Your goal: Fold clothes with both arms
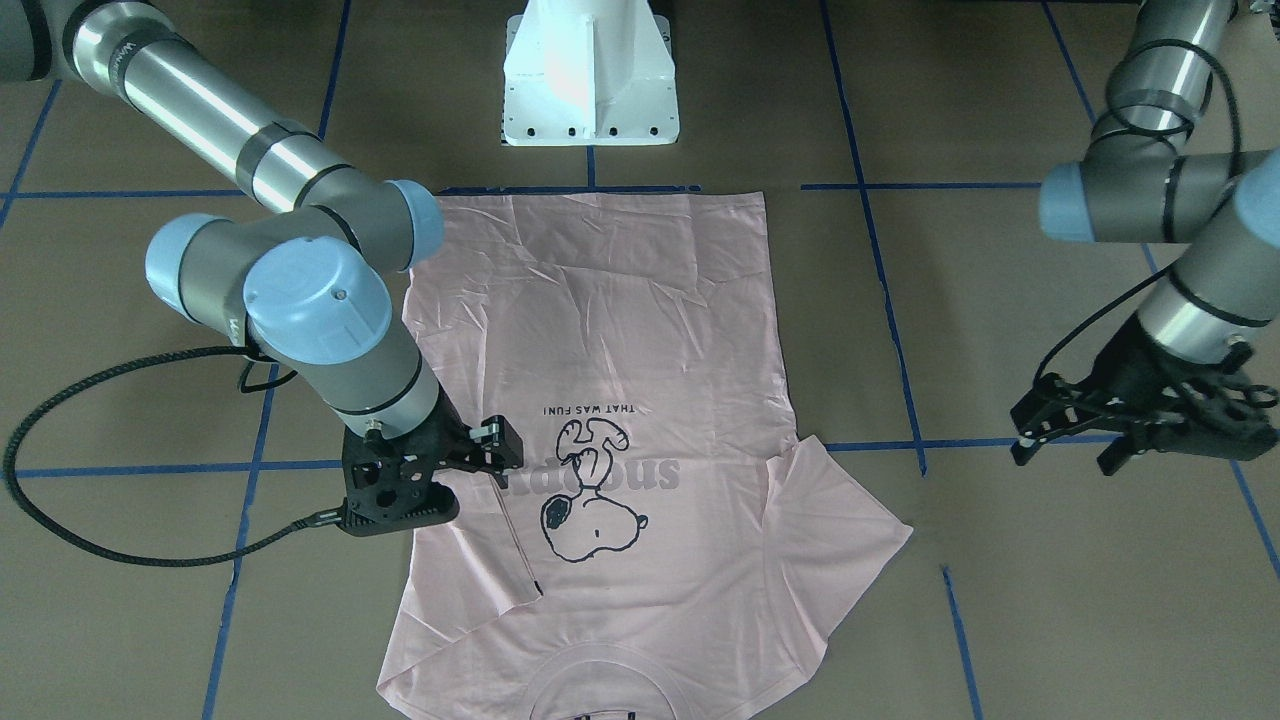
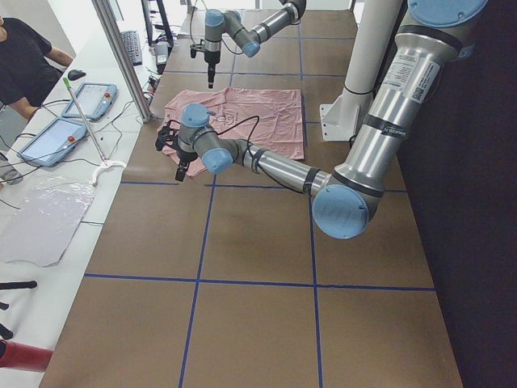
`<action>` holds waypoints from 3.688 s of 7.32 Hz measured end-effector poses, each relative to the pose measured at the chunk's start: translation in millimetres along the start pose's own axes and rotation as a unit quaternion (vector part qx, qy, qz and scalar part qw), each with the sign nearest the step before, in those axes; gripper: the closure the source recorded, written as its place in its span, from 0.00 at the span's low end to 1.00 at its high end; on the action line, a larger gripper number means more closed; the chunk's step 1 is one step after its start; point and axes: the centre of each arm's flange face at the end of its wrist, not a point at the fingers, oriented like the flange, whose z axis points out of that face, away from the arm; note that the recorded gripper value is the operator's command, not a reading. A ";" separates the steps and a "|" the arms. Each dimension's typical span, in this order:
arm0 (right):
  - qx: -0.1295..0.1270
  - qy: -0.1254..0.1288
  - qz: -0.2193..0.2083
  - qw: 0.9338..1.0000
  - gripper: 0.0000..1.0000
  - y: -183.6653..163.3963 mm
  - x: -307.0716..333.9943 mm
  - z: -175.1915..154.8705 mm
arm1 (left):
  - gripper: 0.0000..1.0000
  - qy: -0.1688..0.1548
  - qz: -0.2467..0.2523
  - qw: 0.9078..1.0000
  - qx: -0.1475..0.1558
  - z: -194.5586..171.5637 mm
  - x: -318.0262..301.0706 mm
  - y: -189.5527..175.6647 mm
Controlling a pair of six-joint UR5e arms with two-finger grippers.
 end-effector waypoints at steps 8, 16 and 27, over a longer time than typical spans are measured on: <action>-0.033 -0.005 0.032 0.999 0.00 19.1 121.8 -69.4 | 0.23 -0.033 -0.032 0.998 0.039 131.1 83.3 41.7; -0.033 -0.001 0.035 0.999 0.00 18.2 124.8 -65.8 | 0.78 -0.044 -0.031 0.998 0.034 143.9 82.7 34.6; -0.040 0.008 0.039 0.998 0.00 27.0 140.7 -50.7 | 1.00 0.006 -0.130 0.991 0.031 102.6 242.8 -3.8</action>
